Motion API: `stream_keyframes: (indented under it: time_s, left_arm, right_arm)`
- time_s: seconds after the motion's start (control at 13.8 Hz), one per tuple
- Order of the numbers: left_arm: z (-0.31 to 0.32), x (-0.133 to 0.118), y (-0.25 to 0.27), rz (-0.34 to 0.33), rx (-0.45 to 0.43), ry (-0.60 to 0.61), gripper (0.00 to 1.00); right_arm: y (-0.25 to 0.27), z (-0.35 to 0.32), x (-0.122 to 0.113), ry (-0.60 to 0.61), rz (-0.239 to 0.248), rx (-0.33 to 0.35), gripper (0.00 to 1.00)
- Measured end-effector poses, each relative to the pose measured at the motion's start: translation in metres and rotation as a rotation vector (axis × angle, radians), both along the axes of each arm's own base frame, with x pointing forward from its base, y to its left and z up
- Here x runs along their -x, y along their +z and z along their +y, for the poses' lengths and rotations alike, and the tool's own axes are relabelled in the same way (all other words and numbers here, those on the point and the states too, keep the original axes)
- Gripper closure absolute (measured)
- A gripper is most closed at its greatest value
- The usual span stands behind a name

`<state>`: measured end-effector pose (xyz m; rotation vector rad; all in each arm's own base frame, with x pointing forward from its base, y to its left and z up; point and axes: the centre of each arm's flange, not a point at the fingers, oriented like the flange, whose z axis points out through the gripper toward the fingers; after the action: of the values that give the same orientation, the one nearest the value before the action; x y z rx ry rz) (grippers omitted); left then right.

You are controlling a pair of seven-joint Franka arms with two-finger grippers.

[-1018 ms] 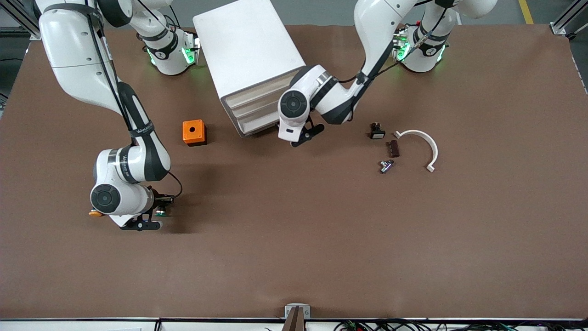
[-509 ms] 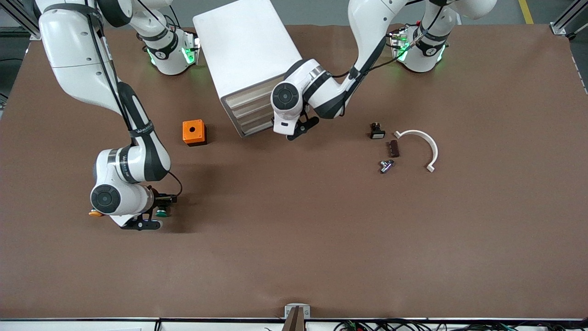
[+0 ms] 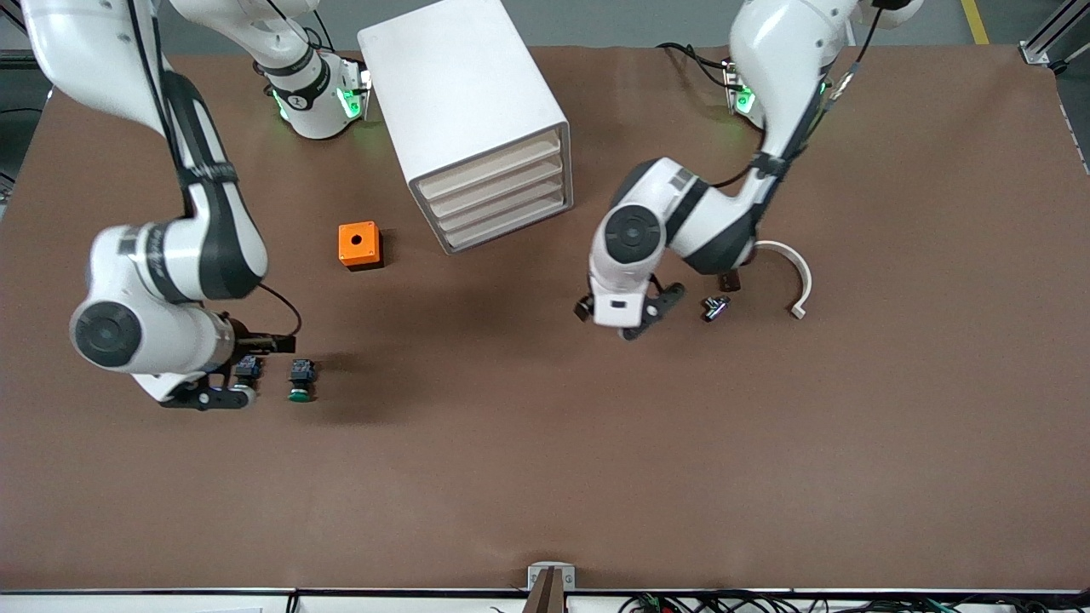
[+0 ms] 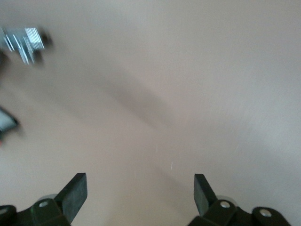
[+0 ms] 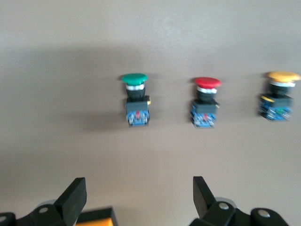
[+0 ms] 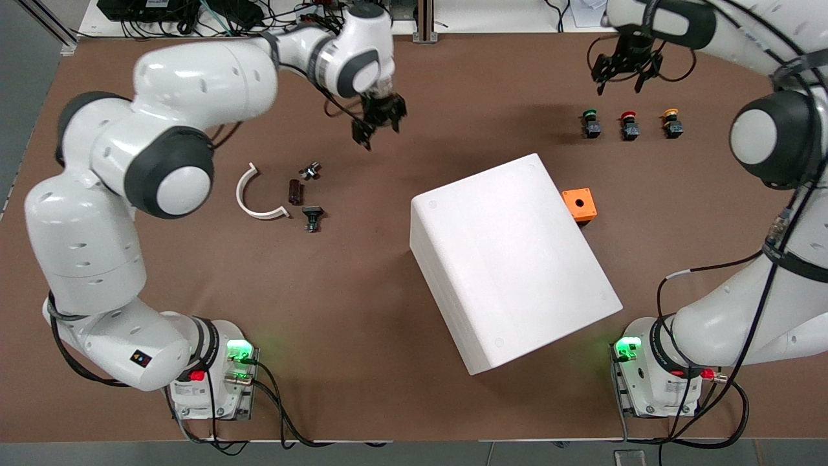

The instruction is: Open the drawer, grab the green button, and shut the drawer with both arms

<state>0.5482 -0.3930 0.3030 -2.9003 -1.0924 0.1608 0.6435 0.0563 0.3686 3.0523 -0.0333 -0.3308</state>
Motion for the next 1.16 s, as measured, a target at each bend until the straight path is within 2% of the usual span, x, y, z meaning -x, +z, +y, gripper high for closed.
stream_keyframes:
  time_s: [0.22,0.44,0.58,0.8,1.16]
  left_arm:
    - [0.069,-0.044,0.065,-0.096,0.031,0.014,0.0]
    - [0.159,-0.064,0.142,-0.135,0.03,-0.027,0.0]
    - [0.212,-0.061,0.19,-0.141,0.018,-0.045,0.0]
    - [0.271,-0.04,0.248,-0.125,-0.001,-0.103,0.0]
    - [0.35,-0.002,0.312,-0.106,-0.01,-0.278,0.0]
  right_arm:
    - [0.069,-0.006,0.014,-0.009,-0.054,-0.006,0.0]
    - [0.117,-0.031,0.03,-0.032,-0.058,-0.01,0.0]
    - [0.147,-0.048,0.04,-0.044,-0.049,-0.013,0.0]
    - [0.187,-0.065,0.056,-0.073,-0.022,-0.013,0.0]
    - [0.236,-0.083,0.08,-0.102,-0.048,-0.016,0.0]
